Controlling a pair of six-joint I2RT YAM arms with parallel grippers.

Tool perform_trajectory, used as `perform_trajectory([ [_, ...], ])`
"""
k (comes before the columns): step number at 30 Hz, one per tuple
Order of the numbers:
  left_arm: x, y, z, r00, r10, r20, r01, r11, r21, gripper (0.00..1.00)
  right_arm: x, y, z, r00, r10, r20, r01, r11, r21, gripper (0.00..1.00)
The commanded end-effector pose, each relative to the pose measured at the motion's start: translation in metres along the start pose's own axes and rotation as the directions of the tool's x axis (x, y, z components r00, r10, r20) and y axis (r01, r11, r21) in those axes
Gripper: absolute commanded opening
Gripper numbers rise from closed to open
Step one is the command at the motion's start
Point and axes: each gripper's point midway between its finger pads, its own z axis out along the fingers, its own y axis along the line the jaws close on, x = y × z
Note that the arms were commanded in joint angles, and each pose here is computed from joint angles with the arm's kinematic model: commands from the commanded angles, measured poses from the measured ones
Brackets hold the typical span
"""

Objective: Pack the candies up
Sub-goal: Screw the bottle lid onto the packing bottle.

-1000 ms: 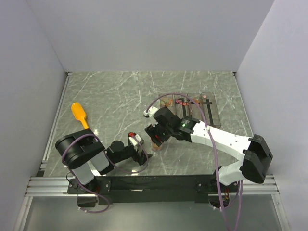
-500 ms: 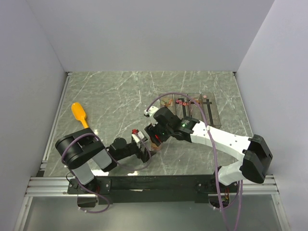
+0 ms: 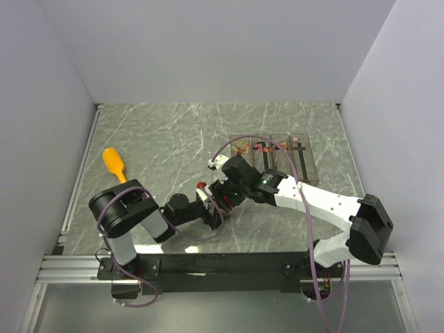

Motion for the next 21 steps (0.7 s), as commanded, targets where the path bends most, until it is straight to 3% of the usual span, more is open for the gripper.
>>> perform_trajectory([
  [1, -0.132, -0.031, -0.007, 0.851, 0.134, 0.509, -0.199, 0.977, 0.076, 0.9, -0.014, 0.012, -0.002, 0.998, 0.028, 0.065, -0.025, 0.998, -0.051, 0.4],
  [4, -0.124, -0.032, -0.007, 0.86, 0.136, 0.491, -0.203, 0.975, 0.086, 0.82, -0.015, 0.012, -0.004, 0.997, 0.026, 0.067, -0.023, 0.998, -0.054, 0.4],
  [7, -0.114, -0.033, -0.008, 0.873, 0.141, 0.466, -0.206, 0.974, 0.093, 0.6, -0.017, 0.011, -0.01, 0.997, 0.02, 0.07, -0.017, 0.999, -0.046, 0.4],
  [8, -0.11, -0.033, -0.008, 0.878, 0.143, 0.457, -0.208, 0.974, 0.094, 0.45, -0.018, 0.011, -0.012, 0.997, 0.017, 0.07, -0.014, 0.999, -0.048, 0.4],
  [10, -0.104, -0.032, -0.009, 0.886, 0.144, 0.442, -0.204, 0.975, 0.092, 0.34, -0.019, 0.009, -0.014, 0.998, 0.02, 0.068, -0.017, 0.999, -0.046, 0.39],
  [21, -0.096, -0.028, -0.008, 0.894, 0.153, 0.422, -0.205, 0.976, 0.079, 0.38, -0.017, 0.006, -0.012, 1.0, 0.004, 0.022, -0.004, 0.999, -0.035, 0.39],
])
